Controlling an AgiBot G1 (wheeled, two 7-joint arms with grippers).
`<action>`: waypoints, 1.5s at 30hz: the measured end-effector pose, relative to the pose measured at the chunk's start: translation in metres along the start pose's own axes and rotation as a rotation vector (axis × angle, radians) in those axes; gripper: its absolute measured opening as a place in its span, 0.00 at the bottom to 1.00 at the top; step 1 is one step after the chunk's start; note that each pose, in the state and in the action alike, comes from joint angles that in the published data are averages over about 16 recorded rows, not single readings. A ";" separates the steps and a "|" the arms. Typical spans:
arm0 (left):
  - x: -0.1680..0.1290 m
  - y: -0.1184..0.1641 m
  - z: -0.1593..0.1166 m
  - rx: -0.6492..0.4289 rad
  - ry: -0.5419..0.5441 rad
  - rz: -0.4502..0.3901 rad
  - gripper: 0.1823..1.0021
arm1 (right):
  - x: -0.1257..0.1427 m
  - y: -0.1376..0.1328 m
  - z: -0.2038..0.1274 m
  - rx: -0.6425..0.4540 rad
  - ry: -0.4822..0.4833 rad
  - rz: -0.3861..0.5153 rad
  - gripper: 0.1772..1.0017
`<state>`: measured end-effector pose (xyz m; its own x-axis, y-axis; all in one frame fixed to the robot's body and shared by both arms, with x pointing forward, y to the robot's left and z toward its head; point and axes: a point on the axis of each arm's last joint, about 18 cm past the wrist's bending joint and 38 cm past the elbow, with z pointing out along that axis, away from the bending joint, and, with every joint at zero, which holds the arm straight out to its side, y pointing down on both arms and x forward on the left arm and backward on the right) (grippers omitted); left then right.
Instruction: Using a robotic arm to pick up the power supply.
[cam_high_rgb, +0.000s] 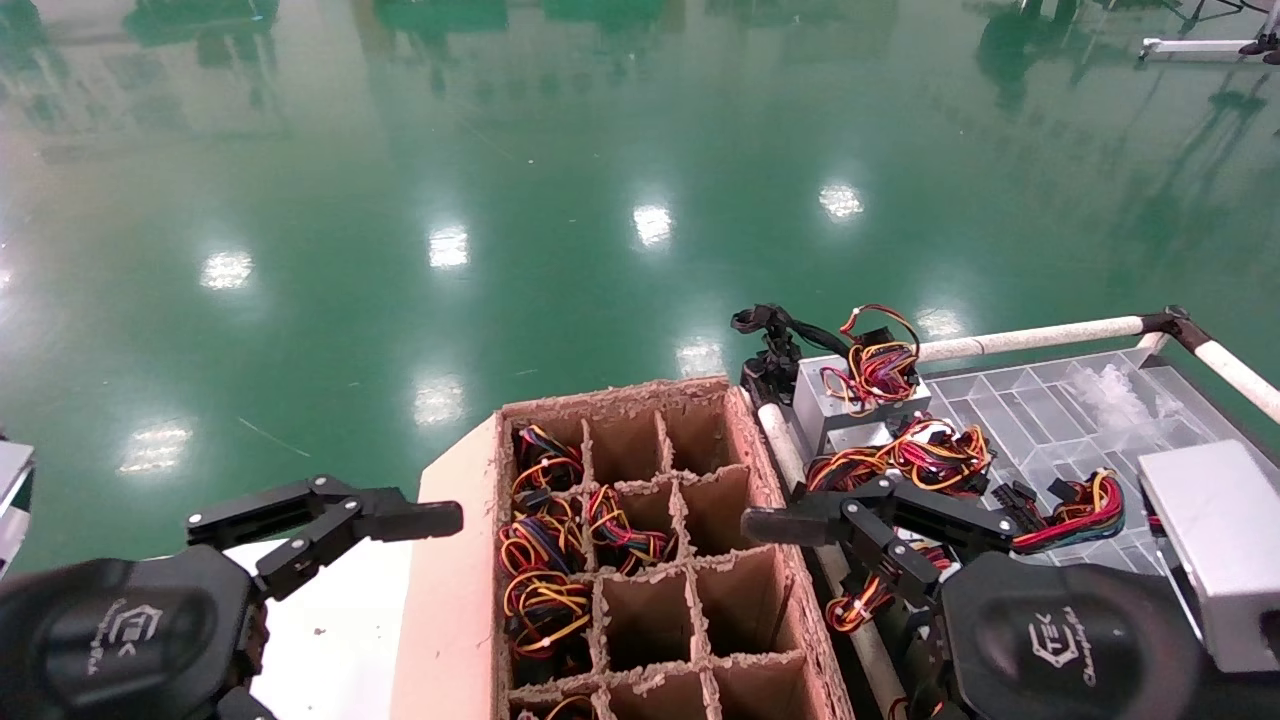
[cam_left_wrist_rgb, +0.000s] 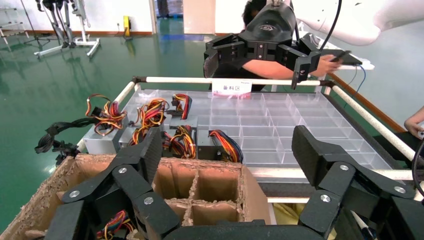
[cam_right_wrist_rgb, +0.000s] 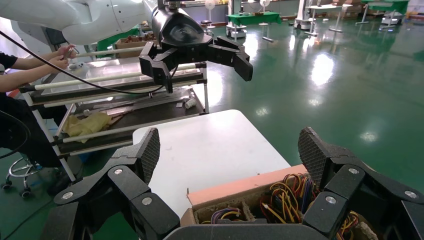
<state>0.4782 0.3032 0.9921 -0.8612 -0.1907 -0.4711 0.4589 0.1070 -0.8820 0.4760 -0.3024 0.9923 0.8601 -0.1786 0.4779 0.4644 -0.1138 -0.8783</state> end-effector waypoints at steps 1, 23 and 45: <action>0.000 0.000 0.000 0.000 0.000 0.000 0.92 | 0.000 0.000 0.000 0.000 0.000 0.000 1.00; 0.000 0.000 0.000 0.000 0.000 0.000 0.48 | 0.000 0.000 0.000 0.000 0.000 0.000 1.00; 0.000 0.000 0.000 0.000 0.000 0.000 0.04 | 0.000 0.000 0.000 0.000 0.000 0.000 1.00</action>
<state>0.4782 0.3032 0.9921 -0.8612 -0.1907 -0.4711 0.4589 0.1070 -0.8820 0.4760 -0.3024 0.9923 0.8601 -0.1786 0.4779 0.4644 -0.1138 -0.8783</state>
